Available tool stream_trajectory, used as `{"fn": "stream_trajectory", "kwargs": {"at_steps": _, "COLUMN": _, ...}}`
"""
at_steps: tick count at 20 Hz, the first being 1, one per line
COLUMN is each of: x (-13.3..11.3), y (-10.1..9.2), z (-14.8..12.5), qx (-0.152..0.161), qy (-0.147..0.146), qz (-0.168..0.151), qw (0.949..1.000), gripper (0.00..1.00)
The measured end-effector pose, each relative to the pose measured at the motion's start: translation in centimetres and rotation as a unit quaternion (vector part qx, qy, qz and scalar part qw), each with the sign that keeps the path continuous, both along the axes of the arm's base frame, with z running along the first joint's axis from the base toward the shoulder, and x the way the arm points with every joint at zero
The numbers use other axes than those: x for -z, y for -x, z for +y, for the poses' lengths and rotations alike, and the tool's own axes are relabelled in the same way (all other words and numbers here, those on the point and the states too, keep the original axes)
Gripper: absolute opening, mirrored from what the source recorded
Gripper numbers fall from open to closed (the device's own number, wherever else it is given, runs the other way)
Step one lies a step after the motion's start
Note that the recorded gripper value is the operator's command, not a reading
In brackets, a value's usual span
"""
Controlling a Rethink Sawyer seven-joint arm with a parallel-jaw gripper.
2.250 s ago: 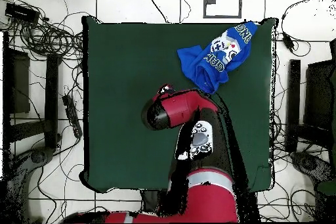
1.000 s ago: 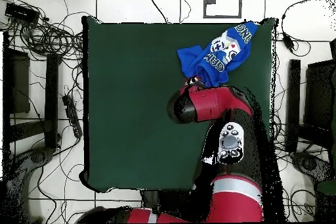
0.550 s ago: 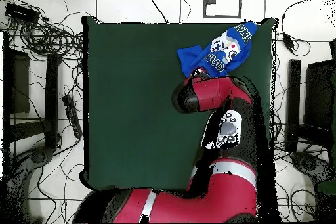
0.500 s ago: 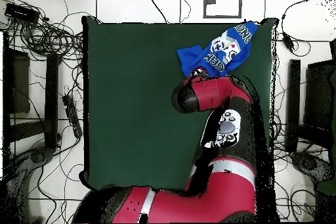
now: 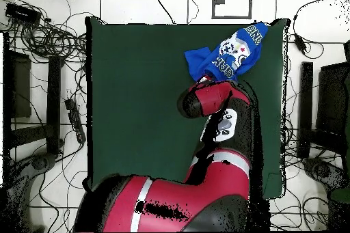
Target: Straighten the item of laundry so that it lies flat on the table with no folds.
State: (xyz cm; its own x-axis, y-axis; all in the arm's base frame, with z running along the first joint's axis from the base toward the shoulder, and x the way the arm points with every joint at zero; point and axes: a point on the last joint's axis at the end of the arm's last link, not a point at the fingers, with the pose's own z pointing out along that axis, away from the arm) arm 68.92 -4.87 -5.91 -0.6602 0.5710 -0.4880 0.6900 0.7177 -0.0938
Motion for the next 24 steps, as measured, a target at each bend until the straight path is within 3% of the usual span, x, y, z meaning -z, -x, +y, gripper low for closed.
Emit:
{"fn": "stream_trajectory", "kwargs": {"at_steps": 11, "x": 0.33, "y": 0.14, "z": -0.34, "qx": -0.02, "qy": 0.009, "qz": -0.015, "qw": 0.9996, "gripper": 1.0}}
{"fn": "stream_trajectory", "kwargs": {"at_steps": 24, "x": 0.17, "y": 0.86, "z": -0.57, "qx": -0.014, "qy": -0.009, "qz": -0.027, "qw": 0.9995, "gripper": 1.0}}
